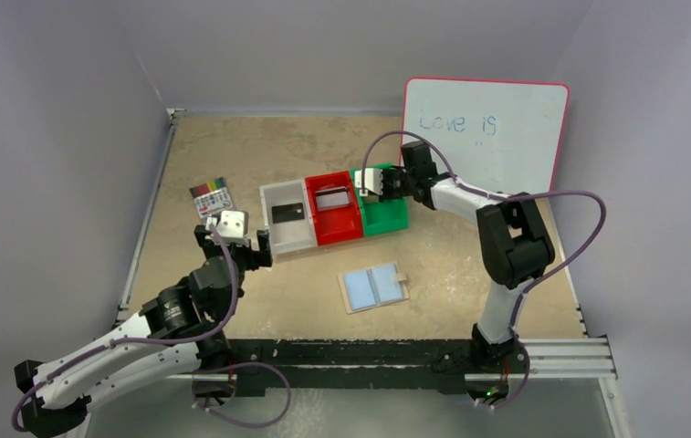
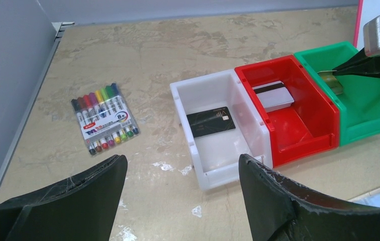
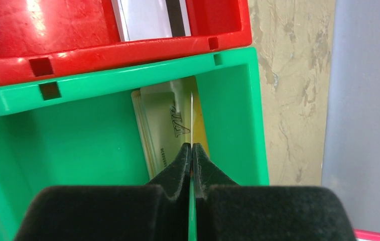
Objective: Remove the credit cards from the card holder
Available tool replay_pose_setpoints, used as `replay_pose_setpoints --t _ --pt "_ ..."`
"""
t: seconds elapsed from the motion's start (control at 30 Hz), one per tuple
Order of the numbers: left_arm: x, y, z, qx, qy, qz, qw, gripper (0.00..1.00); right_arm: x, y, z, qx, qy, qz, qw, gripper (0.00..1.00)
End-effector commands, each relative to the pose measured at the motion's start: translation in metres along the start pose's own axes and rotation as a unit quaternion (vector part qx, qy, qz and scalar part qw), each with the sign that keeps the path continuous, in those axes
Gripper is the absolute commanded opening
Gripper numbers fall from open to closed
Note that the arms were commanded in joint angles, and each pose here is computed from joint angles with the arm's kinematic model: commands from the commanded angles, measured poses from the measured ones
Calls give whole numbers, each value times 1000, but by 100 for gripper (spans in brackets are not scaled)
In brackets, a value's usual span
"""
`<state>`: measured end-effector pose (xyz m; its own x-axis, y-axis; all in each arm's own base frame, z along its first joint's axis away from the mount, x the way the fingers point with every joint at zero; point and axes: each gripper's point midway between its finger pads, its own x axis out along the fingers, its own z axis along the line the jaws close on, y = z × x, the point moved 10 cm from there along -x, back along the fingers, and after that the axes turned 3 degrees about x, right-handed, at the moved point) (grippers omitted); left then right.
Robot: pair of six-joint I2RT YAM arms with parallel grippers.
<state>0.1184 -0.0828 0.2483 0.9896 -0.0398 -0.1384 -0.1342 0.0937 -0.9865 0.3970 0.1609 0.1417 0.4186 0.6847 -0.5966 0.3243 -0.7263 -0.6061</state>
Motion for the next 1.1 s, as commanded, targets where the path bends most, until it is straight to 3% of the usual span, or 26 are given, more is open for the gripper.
replay_pose_setpoints --t 0.0,0.23,0.7,1.0,1.07 --pt "1 -5 -1 -7 2 -13 1000 82 -4 -3 -25 -50 58 18 997 0" --pt "2 -3 -2 -2 6 -12 1000 82 -2 1 -28 -70 95 23 993 0" --pt "3 -2 -2 3 5 -12 1000 82 10 8 -24 -73 64 28 995 2" --pt "3 -1 -2 4 5 -12 1000 82 -9 -5 -22 -67 54 16 996 23" --pt "3 -1 -2 5 5 -12 1000 82 -16 -11 -18 -63 43 8 997 37"
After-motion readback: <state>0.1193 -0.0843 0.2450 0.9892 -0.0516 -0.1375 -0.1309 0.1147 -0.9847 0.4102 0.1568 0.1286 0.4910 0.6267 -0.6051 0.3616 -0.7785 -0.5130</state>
